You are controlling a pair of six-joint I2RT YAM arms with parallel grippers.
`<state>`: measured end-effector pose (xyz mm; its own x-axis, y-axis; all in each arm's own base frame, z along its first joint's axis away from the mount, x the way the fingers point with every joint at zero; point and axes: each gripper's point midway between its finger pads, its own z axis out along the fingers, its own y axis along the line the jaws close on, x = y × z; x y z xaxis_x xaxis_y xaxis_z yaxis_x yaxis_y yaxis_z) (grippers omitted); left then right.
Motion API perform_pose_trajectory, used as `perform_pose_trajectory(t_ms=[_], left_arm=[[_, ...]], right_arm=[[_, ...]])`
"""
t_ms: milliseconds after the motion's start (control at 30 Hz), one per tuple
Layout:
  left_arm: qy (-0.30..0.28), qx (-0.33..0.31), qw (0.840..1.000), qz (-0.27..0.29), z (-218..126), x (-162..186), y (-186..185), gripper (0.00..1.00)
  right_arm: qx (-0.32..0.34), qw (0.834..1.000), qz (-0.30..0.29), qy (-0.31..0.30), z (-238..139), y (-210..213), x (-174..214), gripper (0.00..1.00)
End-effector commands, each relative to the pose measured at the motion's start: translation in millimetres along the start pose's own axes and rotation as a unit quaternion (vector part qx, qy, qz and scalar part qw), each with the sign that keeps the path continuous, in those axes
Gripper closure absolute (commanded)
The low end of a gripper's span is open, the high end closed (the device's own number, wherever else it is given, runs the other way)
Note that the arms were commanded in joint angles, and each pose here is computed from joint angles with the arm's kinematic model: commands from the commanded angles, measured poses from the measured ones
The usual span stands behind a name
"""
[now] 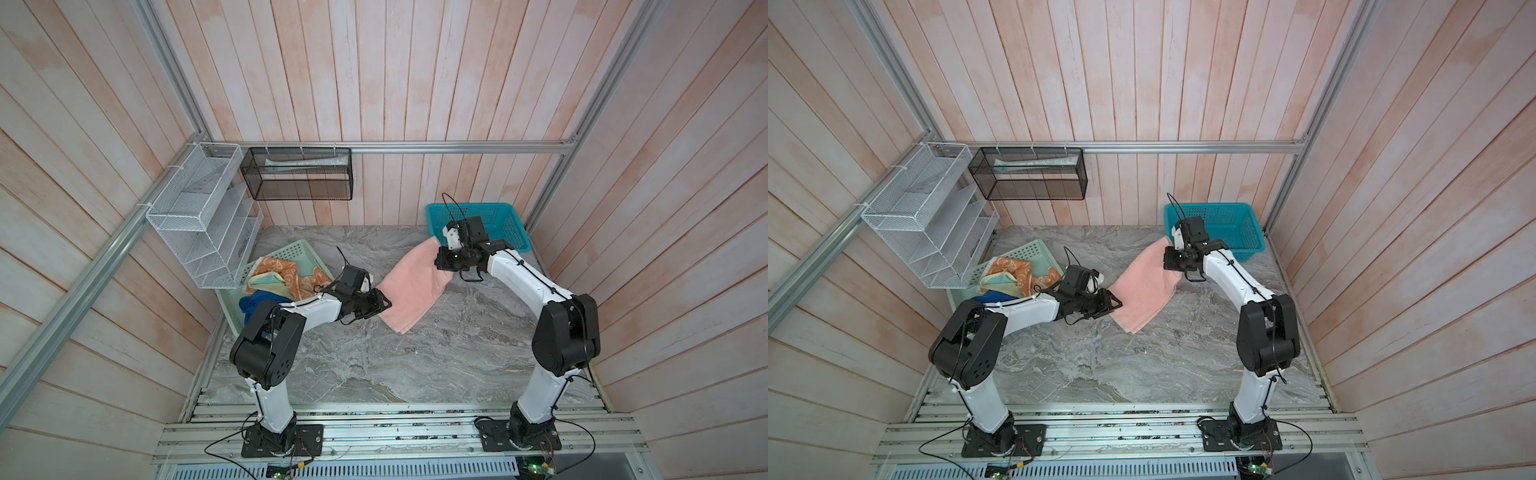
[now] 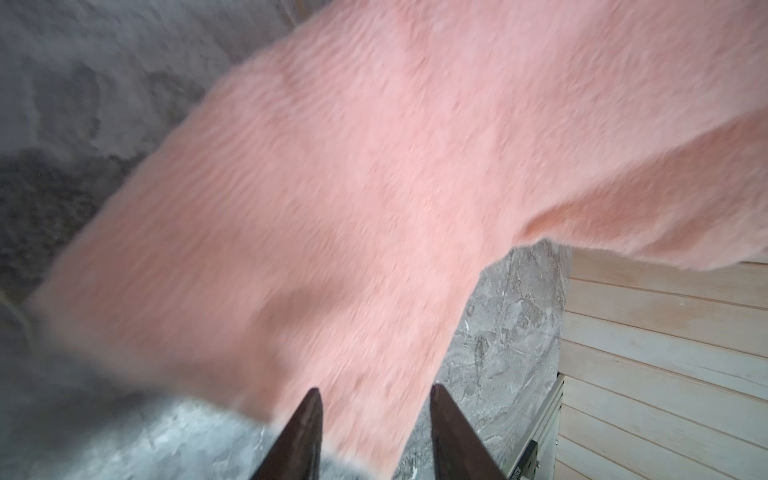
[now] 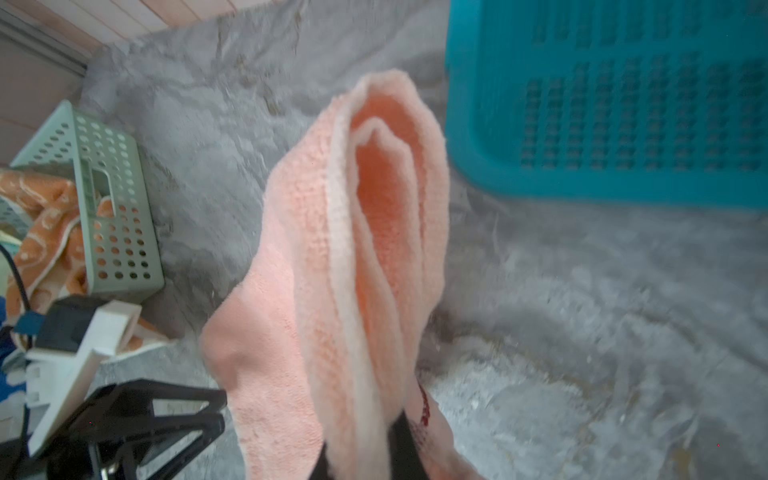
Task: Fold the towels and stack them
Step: 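Carry the pink towel over the teal basket with the right gripper while the left releases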
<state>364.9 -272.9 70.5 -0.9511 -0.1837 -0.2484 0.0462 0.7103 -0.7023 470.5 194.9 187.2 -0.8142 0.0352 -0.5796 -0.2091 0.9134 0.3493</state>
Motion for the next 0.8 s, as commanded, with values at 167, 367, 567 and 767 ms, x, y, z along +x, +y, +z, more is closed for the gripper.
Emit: perform_pose_trajectory(t_ms=[167,367,567,767], left_arm=[[0.003,0.004,1.0,0.012,13.1,-17.2,9.9,0.56],[0.006,0.004,1.0,0.005,12.3,-17.9,15.3,0.57],[0.004,0.01,1.0,0.005,6.9,-18.8,12.3,0.57],[-0.019,0.012,1.0,0.018,-11.9,-25.9,-1.6,0.57]], right_arm=[[0.043,0.998,-0.007,-0.041,41.3,-72.3,-92.4,1.0],[-0.006,0.999,0.037,0.027,81.8,-89.5,-87.6,1.0],[-0.052,0.994,0.046,0.083,82.5,-56.0,-44.9,1.0],[-0.111,0.984,0.078,0.115,57.8,-6.4,21.6,1.0]])
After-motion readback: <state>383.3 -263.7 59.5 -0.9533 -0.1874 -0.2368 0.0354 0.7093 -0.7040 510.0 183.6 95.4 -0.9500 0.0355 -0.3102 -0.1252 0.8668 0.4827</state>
